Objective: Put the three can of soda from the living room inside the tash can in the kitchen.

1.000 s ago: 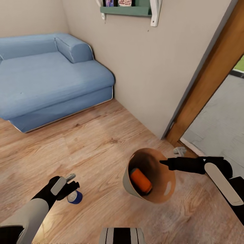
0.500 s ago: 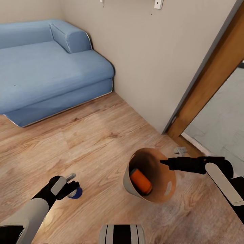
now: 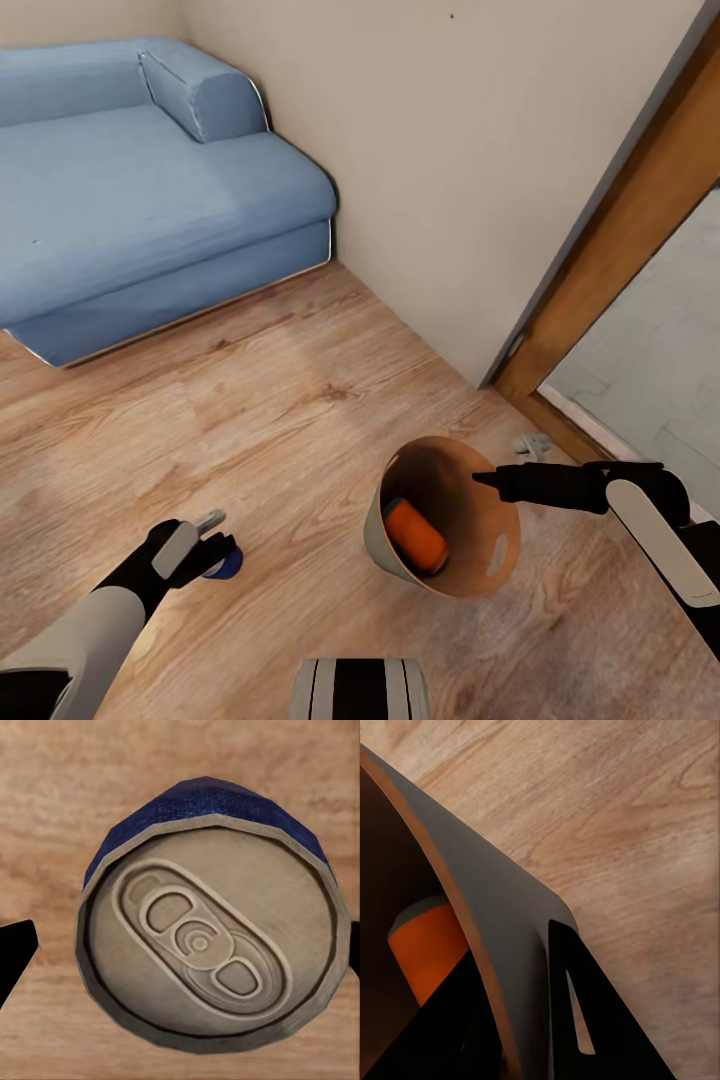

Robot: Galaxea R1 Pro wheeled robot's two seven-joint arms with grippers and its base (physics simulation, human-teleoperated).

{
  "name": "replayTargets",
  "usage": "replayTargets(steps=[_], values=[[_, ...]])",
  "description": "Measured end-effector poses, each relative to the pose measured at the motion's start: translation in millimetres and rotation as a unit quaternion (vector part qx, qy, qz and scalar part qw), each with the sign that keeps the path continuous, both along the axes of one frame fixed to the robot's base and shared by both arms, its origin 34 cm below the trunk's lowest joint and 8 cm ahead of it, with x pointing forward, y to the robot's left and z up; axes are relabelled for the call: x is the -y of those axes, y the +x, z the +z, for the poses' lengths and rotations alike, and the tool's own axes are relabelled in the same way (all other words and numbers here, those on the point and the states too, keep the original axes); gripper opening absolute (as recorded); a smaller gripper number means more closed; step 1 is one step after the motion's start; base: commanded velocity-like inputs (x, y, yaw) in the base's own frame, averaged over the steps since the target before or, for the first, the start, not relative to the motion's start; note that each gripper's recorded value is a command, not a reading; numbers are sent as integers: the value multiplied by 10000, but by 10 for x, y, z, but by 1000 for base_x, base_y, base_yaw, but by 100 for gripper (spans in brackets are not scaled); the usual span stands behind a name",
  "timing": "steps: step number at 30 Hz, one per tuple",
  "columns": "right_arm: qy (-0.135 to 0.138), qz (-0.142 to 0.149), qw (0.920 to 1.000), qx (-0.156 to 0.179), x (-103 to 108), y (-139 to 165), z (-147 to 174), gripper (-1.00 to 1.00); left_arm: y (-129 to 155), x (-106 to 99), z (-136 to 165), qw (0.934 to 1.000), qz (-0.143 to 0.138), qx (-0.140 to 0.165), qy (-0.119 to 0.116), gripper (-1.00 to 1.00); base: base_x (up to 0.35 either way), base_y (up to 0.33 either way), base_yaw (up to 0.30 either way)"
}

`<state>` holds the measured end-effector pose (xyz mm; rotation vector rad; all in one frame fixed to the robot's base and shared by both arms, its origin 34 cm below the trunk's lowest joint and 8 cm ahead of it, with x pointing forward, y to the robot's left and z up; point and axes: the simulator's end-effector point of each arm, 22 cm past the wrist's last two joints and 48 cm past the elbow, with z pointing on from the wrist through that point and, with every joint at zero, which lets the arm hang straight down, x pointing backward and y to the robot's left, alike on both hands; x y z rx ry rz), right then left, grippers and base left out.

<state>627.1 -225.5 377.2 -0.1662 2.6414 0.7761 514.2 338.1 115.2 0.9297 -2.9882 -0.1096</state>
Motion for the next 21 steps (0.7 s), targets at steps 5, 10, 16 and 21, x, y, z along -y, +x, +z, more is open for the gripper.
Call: replayTargets(steps=[5, 10, 16, 21], values=[[-16, 0, 10000, 4, 6, 1, -3, -100, 13, 13, -5, 9999, -101, 31, 20, -100, 0, 0, 0], [-8, 0, 10000, 1, 7, 0, -1, -100, 20, 23, -7, 9999, -122, 51, 7, -100, 0, 0, 0], [-16, 0, 10000, 2, 10, 1, -2, -100, 15, 28, -9, 9999, -117, 51, -4, -100, 0, 0, 0], [-19, 4, 10000, 61, 4, 9, 74, -100, 52, 94, 51, 9998, -107, 136, -49, -100, 0, 0, 0]])
